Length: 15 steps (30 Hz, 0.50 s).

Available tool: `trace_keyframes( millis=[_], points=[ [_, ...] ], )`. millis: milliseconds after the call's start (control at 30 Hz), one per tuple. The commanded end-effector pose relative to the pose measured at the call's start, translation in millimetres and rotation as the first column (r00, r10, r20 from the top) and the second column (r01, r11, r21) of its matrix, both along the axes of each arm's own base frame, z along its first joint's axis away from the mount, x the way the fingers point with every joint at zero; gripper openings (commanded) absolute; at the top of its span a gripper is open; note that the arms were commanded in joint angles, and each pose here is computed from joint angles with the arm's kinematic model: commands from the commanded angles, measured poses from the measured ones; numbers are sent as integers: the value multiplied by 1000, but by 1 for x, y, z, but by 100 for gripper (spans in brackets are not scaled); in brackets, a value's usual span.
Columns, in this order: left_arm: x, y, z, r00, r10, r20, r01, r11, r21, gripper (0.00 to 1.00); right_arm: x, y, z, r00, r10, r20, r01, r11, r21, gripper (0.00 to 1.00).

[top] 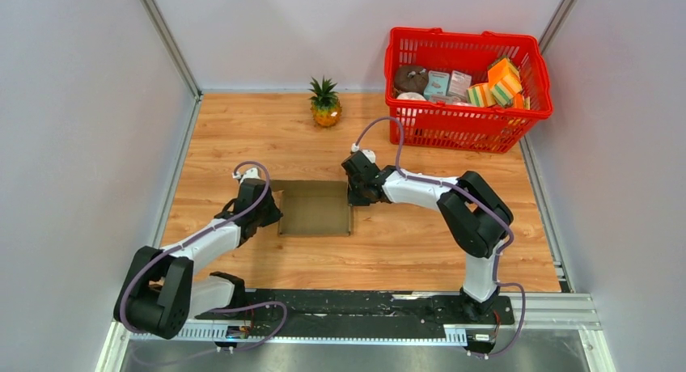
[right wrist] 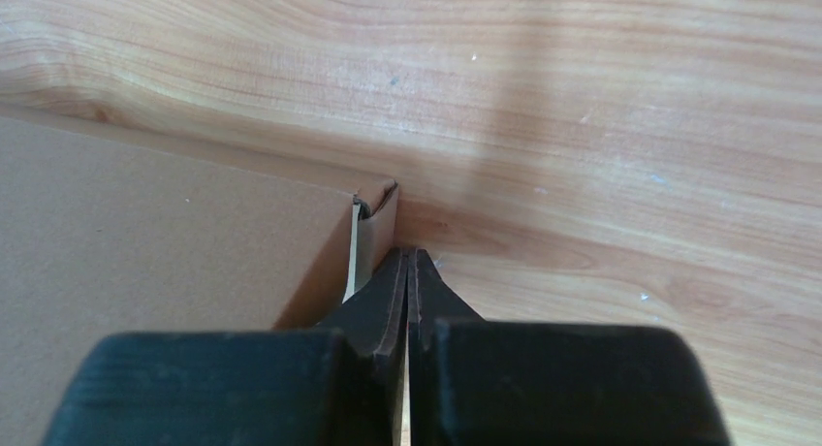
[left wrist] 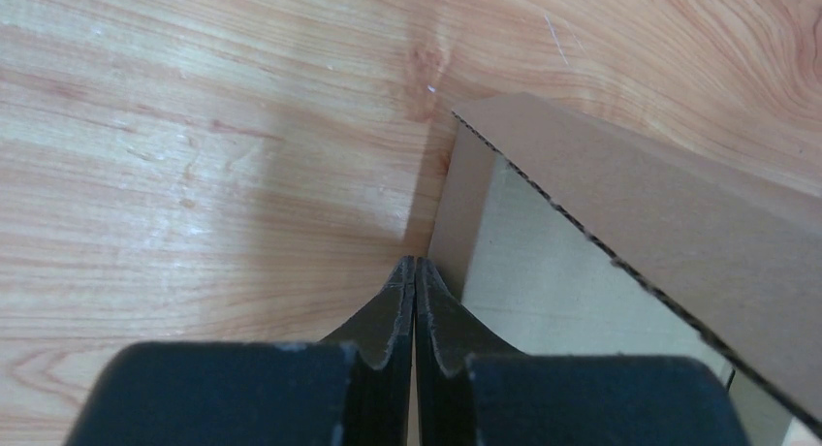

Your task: Fold the paper box

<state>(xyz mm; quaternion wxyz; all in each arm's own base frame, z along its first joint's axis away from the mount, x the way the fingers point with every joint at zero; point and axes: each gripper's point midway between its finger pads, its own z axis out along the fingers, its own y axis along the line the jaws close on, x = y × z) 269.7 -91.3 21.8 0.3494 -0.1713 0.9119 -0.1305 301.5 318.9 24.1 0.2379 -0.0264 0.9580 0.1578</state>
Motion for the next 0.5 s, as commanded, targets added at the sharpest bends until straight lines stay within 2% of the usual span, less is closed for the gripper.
trace_keyframes(
  millis=[0, 133, 167, 233, 267, 333, 367, 400, 467],
  points=[
    [9, -18, 27, 993, -57, 100, 61, 997, -45, 7, 18, 0, 21, 995, 27, 92, -27, 1000, 1, 2],
    [0, 6, 34, 996, 26, 83, -26, 1000, 2, 8, 26, -50, 22, 996, -69, 52, 70, 997, -18, 7],
    [-8, 14, 31, 997, 57, 51, -58, 998, 11, 9, 27, -66, 22, 994, -94, 47, 96, 995, -36, 11],
    [-13, 20, 43, 994, 82, 78, -83, 997, 5, 14, 18, -84, 31, 994, -91, 58, 94, 995, -43, 14],
    [-20, 27, 43, 993, 101, 65, -103, 994, 23, 20, 17, -96, 33, 993, -104, 54, 107, 993, -44, 22],
    [-24, 31, 59, 987, 110, 121, -112, 994, 14, 26, 9, -115, 41, 990, -124, 61, 126, 992, -28, 36],
    [-30, 34, 60, 986, 115, 120, -118, 993, 19, 27, 11, -132, 43, 985, -164, 59, 166, 986, -23, 47],
    [-31, 35, 73, 979, 115, 168, -117, 993, 2, 30, 12, -143, 45, 979, -192, 62, 194, 981, -20, 51],
    [-39, 35, 79, 977, 110, 182, -110, 994, -13, 31, 12, -174, 50, 955, -290, 67, 291, 957, -6, 64]
  ],
)
